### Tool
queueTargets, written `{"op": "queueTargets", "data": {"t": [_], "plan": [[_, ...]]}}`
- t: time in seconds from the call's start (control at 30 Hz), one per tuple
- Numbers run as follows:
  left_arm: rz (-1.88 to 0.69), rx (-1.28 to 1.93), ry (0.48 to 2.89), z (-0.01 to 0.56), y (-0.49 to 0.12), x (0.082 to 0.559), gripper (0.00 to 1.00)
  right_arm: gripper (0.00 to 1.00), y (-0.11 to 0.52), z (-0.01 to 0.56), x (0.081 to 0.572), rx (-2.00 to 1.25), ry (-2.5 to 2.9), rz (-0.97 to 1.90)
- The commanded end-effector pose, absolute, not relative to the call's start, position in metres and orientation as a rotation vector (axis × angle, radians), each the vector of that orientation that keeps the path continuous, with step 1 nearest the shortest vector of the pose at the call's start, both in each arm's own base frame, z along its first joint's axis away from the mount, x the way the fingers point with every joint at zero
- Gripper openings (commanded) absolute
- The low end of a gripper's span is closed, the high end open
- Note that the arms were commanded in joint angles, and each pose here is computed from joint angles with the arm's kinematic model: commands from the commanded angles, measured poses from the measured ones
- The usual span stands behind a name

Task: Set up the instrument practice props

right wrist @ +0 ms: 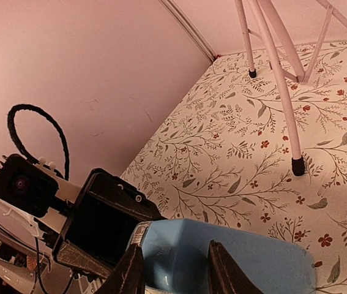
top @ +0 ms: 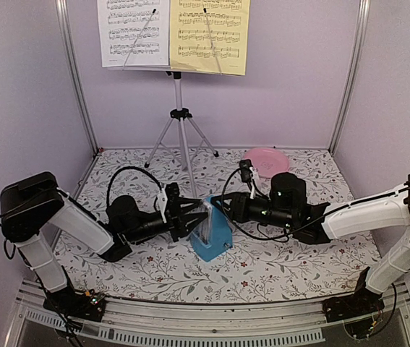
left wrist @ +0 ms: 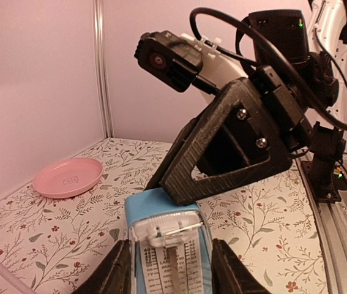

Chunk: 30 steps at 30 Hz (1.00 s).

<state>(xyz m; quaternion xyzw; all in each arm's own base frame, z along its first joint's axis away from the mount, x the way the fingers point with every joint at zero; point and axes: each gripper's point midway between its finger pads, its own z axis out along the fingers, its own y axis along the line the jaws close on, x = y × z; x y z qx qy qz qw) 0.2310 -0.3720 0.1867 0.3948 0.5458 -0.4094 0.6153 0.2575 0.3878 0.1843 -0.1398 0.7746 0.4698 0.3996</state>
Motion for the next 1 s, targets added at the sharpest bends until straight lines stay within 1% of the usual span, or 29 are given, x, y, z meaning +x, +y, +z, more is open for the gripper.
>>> {"op": "queueTargets", "data": {"t": [0.0,0.07,0.13,0.17,0.27,0.33,0.4,0.47,0.67,0.9,0.97], "plan": [[-1.023,0.975,1.021,0.22,-0.373,0.194,0.14,0.35,0.308,0.025,0.245,-0.321,2.476,0.655],[-0.987,0.949,1.057,0.218,-0.37,0.202,0.16,0.35,0.309,0.025,0.245,-0.321,2.476,0.656],[-0.949,0.917,1.099,0.216,-0.368,0.21,0.22,0.35,0.31,0.027,0.246,-0.323,2.471,0.661],[-0.935,0.898,1.128,0.215,-0.367,0.215,0.26,0.35,0.31,0.028,0.246,-0.322,2.47,0.665],[-0.935,0.881,1.189,0.214,-0.368,0.218,0.43,0.35,0.315,0.034,0.248,-0.328,2.456,0.681],[-0.943,0.879,1.213,0.214,-0.369,0.215,0.52,0.35,0.318,0.039,0.25,-0.332,2.445,0.693],[-0.945,0.882,1.235,0.211,-0.371,0.21,0.59,0.35,0.321,0.043,0.251,-0.339,2.437,0.701],[-0.928,0.865,1.274,0.208,-0.371,0.213,0.63,0.35,0.323,0.046,0.252,-0.346,2.429,0.708],[-0.84,0.802,1.393,0.196,-0.375,0.235,0.61,0.35,0.324,0.046,0.253,-0.353,2.428,0.705],[-0.787,0.763,1.424,0.195,-0.377,0.246,0.6,0.34,0.323,0.045,0.251,-0.35,2.429,0.711],[-0.781,0.784,1.424,0.193,-0.379,0.245,0.58,0.34,0.323,0.045,0.251,-0.351,2.428,0.711]]}}
